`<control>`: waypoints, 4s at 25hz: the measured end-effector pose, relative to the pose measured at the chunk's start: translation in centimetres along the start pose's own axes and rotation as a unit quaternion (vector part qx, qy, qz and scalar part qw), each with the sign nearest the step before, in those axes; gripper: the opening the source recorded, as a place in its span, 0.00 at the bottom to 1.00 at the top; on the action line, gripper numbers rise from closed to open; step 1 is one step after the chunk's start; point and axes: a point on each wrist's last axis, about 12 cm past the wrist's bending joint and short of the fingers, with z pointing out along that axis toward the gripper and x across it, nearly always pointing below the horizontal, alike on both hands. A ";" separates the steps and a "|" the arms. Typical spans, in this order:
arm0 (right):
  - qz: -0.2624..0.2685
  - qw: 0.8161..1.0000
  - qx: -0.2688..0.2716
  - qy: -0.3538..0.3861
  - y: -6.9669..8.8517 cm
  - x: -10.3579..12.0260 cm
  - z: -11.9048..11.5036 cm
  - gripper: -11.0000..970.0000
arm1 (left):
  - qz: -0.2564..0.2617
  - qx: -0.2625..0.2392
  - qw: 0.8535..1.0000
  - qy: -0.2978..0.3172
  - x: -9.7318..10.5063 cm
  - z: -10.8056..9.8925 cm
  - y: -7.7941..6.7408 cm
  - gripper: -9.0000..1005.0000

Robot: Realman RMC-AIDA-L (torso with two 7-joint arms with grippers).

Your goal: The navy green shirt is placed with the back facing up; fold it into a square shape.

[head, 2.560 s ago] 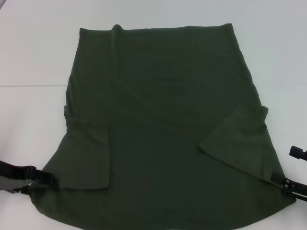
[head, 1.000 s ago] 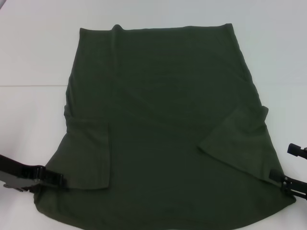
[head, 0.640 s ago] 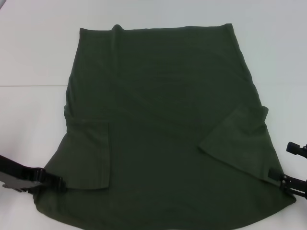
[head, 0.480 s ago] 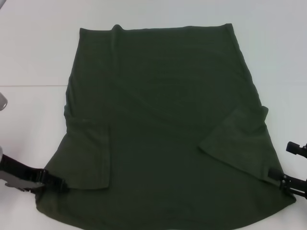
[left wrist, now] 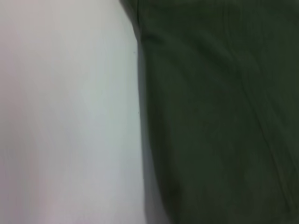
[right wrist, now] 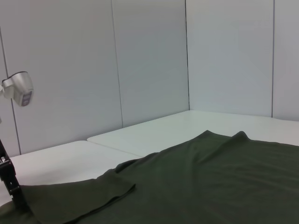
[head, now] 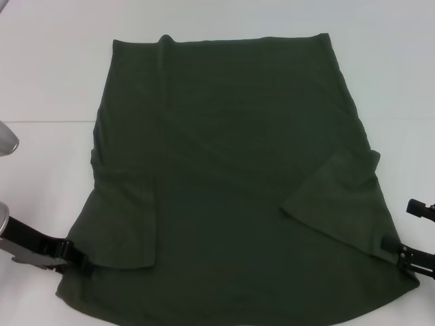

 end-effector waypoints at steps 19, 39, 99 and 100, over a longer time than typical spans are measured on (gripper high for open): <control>-0.003 1.000 -0.006 -0.009 0.1 -0.3 -0.1 0.98 | 0.015 0.005 0.999 0.028 0.3 0.7 -1.1 0.12; 0.043 0.998 -0.020 -0.028 0.1 -1.4 -0.7 0.97 | 0.010 0.013 1.000 0.026 0.4 0.3 -1.1 0.06; 0.382 0.811 0.104 0.431 -5.9 -7.0 5.5 0.97 | 0.022 0.035 0.999 0.004 -0.1 -0.6 -1.1 0.05; 0.381 0.811 0.103 0.432 -5.9 -7.0 5.6 0.97 | 0.022 0.035 0.999 0.004 -0.1 -0.6 -1.1 0.05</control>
